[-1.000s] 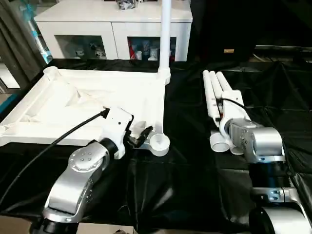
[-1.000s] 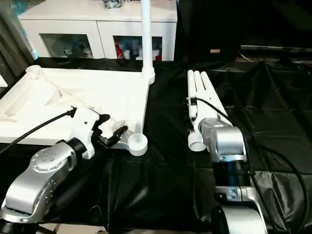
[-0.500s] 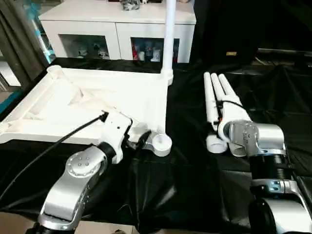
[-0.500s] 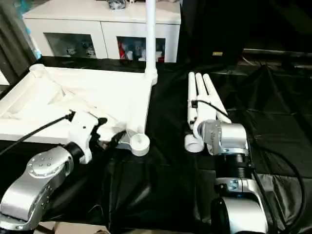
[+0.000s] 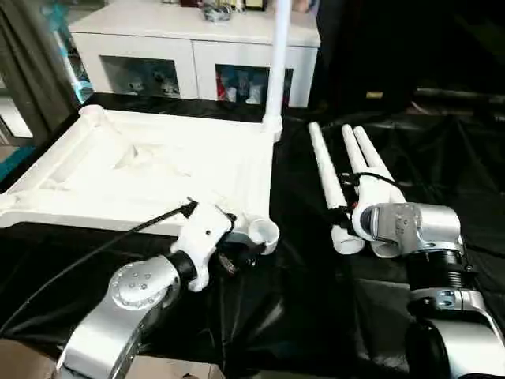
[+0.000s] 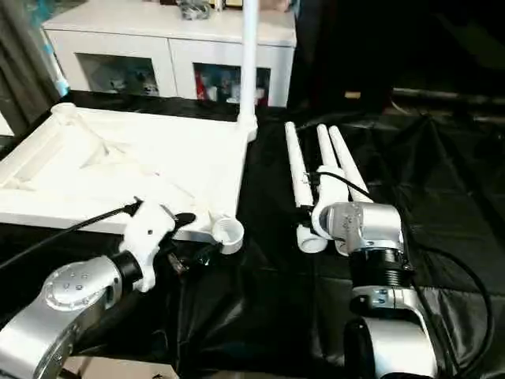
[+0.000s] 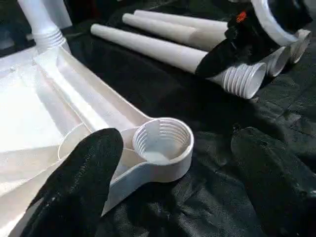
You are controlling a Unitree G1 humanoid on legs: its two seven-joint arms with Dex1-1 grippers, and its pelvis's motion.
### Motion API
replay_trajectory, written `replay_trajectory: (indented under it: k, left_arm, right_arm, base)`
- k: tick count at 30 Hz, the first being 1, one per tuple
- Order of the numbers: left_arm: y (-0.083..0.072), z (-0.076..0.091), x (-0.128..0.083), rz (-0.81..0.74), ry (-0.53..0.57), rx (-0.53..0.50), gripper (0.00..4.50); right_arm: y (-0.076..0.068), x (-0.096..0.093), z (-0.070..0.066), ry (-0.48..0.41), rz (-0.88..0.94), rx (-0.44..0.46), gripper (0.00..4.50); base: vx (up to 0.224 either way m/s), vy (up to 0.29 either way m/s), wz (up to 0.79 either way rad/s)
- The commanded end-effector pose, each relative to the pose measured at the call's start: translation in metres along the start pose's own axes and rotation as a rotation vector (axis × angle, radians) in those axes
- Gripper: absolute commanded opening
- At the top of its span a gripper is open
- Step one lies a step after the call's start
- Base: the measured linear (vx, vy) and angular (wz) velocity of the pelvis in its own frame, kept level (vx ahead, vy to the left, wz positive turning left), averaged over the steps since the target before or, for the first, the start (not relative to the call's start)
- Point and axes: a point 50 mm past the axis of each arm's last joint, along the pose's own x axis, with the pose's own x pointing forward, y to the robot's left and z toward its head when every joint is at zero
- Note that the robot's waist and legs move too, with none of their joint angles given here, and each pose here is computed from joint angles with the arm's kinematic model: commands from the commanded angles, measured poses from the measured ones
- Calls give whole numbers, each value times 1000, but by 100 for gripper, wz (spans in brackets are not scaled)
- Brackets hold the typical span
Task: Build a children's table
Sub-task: Pick table leg
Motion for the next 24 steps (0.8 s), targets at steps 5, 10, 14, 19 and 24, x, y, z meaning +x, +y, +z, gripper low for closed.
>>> replay_trajectory:
  k: [5, 10, 14, 19, 24]
  left_arm:
    - [11, 0, 3, 63, -5, -28, 404]
    - [22, 7, 11, 79, -74, -140, 446]
    - [35, 16, 25, 98, -142, -269, 450]
    - [43, 32, 43, 120, -212, -432, 450]
    - [39, 45, 62, 19, -247, -557, 450]
  right_arm:
    - [-6, 7, -7, 26, -17, 64, 194]
    - [-6, 11, -7, -10, 14, 111, 193]
    - [-1, 12, 3, -157, 111, 180, 193]
    - [1, -4, 16, -444, 288, 209, 193]
    - [2, -30, 16, -654, 581, 318, 191]
  base:
    - [0, 0, 0]
    - [0, 0, 0]
    - [0, 0, 0]
    - [0, 0, 0]
    - [0, 0, 0]
